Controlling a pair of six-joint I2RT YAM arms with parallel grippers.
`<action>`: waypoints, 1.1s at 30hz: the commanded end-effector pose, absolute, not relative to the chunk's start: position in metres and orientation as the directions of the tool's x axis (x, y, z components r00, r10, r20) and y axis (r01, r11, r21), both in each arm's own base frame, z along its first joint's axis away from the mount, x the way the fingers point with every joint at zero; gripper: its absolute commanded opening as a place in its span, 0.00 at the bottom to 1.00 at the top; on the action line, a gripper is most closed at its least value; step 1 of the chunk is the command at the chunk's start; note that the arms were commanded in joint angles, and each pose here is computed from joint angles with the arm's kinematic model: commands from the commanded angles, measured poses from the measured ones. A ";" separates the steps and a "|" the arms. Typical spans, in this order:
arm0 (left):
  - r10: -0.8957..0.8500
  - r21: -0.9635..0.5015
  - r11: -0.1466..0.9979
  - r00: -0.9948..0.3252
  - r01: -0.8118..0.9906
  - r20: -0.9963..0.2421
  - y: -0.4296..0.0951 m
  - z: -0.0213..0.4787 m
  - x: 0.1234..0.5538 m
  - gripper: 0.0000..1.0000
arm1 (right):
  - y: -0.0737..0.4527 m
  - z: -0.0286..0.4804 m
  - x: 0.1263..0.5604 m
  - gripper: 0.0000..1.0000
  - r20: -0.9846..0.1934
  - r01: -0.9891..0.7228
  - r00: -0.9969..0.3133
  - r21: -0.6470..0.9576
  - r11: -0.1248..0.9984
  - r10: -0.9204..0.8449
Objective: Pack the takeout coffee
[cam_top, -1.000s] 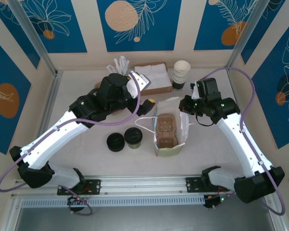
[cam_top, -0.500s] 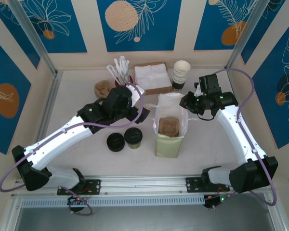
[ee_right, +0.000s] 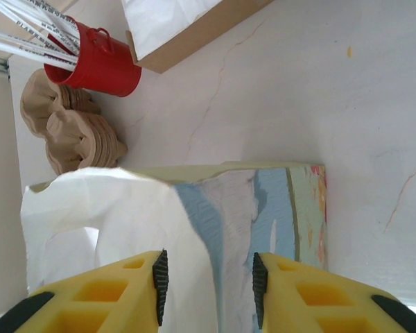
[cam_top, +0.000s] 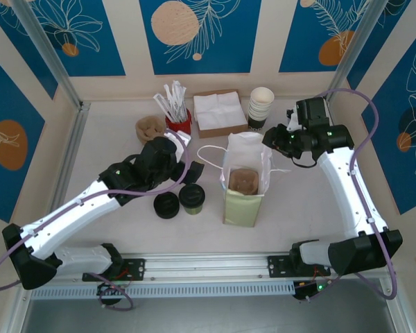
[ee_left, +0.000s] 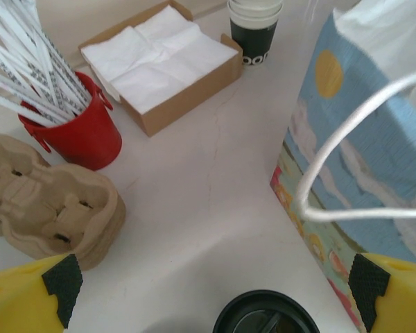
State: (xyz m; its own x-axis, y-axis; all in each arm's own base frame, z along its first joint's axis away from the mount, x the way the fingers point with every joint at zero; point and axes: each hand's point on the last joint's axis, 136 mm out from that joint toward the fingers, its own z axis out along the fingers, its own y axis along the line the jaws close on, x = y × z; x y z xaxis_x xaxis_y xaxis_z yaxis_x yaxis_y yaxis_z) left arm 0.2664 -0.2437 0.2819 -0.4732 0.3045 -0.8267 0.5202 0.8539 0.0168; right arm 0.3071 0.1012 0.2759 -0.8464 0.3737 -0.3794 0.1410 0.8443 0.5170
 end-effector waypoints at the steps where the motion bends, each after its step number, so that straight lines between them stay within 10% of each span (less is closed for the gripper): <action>1: 0.294 -0.015 0.863 -0.526 0.505 -0.798 -0.241 0.269 0.264 1.00 | 0.105 0.293 0.295 0.41 -0.390 0.068 -0.869 0.513 0.855 0.304; 33: 0.243 -0.149 0.896 -0.741 0.419 -0.626 -0.237 0.187 0.204 1.00 | 0.114 0.314 0.246 0.44 -0.397 -0.023 -0.883 0.572 0.820 0.252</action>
